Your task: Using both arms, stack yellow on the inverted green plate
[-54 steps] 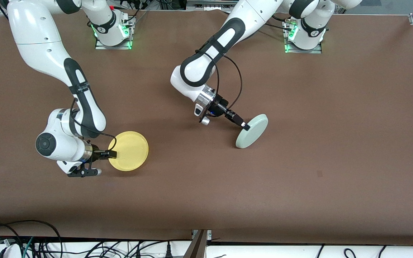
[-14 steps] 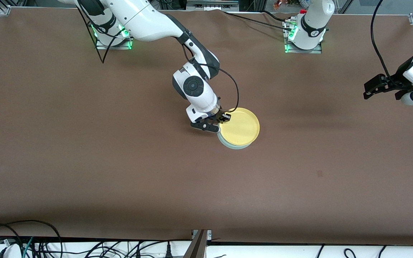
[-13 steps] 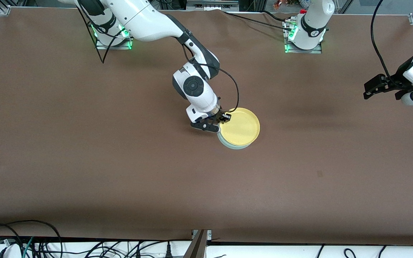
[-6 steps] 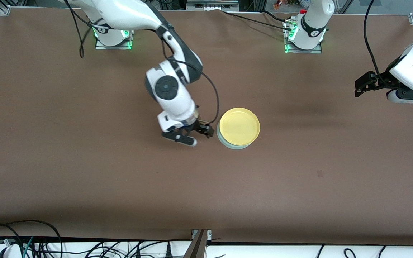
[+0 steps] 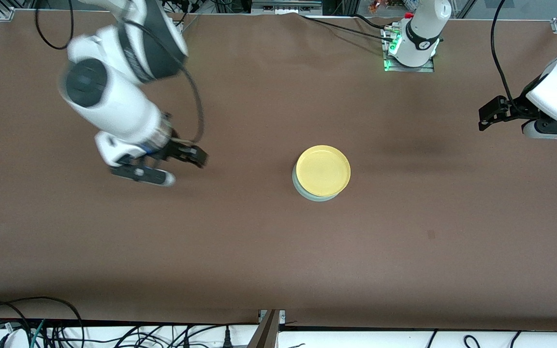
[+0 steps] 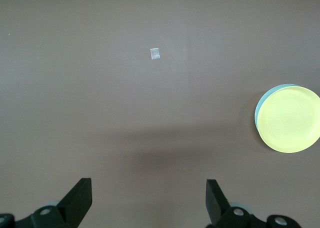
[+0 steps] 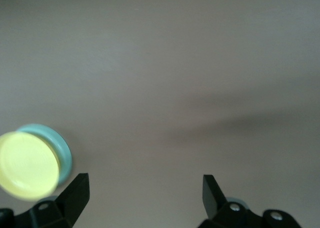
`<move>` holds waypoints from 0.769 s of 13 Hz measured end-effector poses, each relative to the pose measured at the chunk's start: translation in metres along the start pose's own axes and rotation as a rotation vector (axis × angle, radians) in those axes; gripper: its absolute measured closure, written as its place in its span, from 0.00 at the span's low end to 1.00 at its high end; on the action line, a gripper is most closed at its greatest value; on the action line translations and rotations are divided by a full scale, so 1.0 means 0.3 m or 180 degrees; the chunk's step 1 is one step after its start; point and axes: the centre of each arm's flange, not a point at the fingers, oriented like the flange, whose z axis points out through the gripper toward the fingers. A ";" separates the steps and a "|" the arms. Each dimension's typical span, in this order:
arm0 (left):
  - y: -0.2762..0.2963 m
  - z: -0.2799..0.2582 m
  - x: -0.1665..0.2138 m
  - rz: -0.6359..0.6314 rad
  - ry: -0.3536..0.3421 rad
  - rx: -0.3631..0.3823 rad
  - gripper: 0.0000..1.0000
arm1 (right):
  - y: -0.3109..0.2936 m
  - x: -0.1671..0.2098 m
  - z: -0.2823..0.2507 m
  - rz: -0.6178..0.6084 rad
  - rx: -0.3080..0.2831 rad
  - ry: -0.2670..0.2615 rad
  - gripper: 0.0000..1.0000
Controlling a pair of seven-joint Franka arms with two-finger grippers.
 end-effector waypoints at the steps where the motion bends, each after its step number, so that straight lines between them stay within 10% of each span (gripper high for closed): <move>1: -0.001 0.000 0.000 -0.0002 0.0000 0.0000 0.00 | 0.138 0.005 -0.101 -0.0030 0.0037 -0.0082 0.00; 5: -0.004 0.000 0.000 -0.0008 0.0000 0.0000 0.00 | 0.582 -0.029 -0.338 -0.0246 0.0062 -0.0129 0.00; 10: -0.004 0.000 0.000 -0.0007 0.0000 0.0000 0.00 | 0.625 -0.089 -0.346 -0.0631 -0.0106 -0.0090 0.00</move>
